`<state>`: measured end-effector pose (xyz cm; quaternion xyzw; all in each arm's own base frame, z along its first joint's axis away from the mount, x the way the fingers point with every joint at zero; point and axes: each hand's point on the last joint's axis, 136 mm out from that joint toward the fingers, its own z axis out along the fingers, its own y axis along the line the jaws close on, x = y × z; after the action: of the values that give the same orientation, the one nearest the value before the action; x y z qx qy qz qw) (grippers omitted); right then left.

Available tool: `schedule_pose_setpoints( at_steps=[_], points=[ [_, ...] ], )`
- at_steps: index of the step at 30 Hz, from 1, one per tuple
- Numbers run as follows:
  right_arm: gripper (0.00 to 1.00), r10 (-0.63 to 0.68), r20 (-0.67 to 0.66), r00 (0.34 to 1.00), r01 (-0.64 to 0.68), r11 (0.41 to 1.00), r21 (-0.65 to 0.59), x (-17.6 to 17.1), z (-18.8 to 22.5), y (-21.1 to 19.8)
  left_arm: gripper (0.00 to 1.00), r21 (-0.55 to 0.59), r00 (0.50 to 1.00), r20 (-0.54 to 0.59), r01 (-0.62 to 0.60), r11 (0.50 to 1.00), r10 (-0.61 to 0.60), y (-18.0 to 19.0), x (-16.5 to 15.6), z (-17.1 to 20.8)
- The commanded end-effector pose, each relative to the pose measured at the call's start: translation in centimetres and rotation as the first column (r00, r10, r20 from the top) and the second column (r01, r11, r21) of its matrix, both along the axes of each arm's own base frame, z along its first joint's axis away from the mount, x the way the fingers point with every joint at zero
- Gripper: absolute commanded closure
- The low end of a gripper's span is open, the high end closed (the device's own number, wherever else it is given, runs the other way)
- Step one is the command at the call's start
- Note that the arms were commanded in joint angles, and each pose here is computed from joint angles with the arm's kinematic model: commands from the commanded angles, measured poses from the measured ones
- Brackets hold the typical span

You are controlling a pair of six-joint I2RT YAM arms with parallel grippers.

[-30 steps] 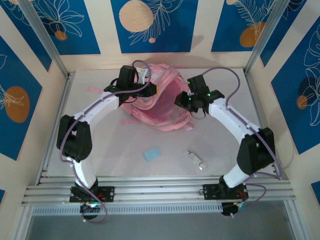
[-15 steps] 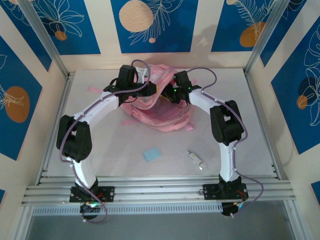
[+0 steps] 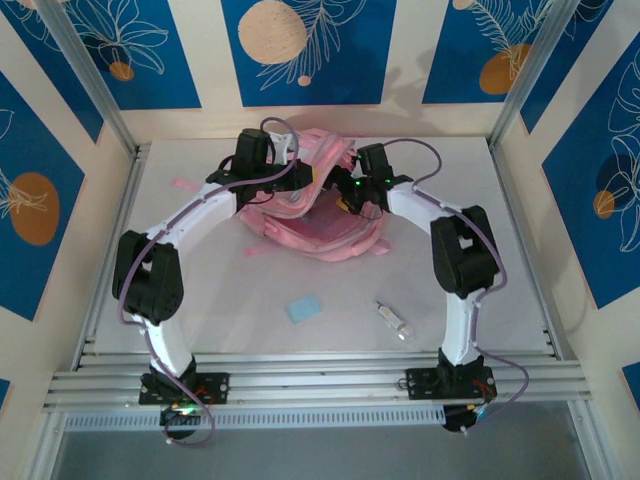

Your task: Pack books, pencil case, and school supplies into a backpack

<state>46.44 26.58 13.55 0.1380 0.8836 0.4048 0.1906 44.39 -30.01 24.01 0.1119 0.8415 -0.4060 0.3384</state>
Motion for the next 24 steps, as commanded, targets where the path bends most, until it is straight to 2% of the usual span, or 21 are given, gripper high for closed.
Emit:
schedule_pose_setpoints(
  at_steps=[1,4,6,8,12,15,18,21,24],
  points=[
    [0.10,0.084,0.074,0.994,-0.082,0.996,-0.022,-3.2,3.6,-1.1,1.00,-0.084,0.992,0.107,0.081,0.993,-0.072,-1.6,-0.9,4.5],
    [0.07,0.110,0.057,0.992,-0.104,0.990,-0.100,-6.4,2.9,-2.6,0.86,-0.070,0.992,0.099,0.080,0.994,-0.073,-1.5,-1.1,4.1],
    [0.00,0.103,0.045,0.994,-0.094,0.981,-0.168,-8.1,2.3,-3.8,0.71,-0.051,0.993,0.096,0.066,0.996,-0.061,-1.2,-1.2,3.8],
    [0.01,0.046,0.009,0.999,-0.042,0.970,-0.241,-9.6,1.3,-5.5,0.52,-0.023,0.994,0.102,0.035,0.999,-0.033,-0.4,-1.4,3.4],
    [0.01,0.006,-0.028,1.000,-0.012,0.971,-0.239,-11.3,0.5,-7.3,0.24,0.038,0.992,0.111,-0.066,0.997,0.061,2.5,-1.7,2.3],
    [0.01,0.031,-0.019,0.999,-0.035,0.977,-0.211,-12.2,0.6,-7.0,0.18,0.076,0.984,0.099,-0.158,0.985,0.150,5.5,-1.9,0.5],
    [0.03,0.033,-0.025,0.999,-0.038,0.968,-0.249,-13.1,0.4,-6.6,0.14,0.104,0.963,0.080,-0.265,0.959,0.257,8.9,-1.7,-1.7],
    [0.06,0.041,-0.008,0.999,-0.041,0.956,-0.289,-14.1,0.0,-5.6,0.13,0.114,0.931,0.047,-0.365,0.924,0.362,12.1,-1.4,-4.2],
    [0.10,0.059,-0.009,0.998,-0.060,0.959,-0.278,-14.6,-0.6,-4.2,0.13,0.098,0.892,0.013,-0.451,0.887,0.452,14.4,-0.7,-6.3]
  ],
)
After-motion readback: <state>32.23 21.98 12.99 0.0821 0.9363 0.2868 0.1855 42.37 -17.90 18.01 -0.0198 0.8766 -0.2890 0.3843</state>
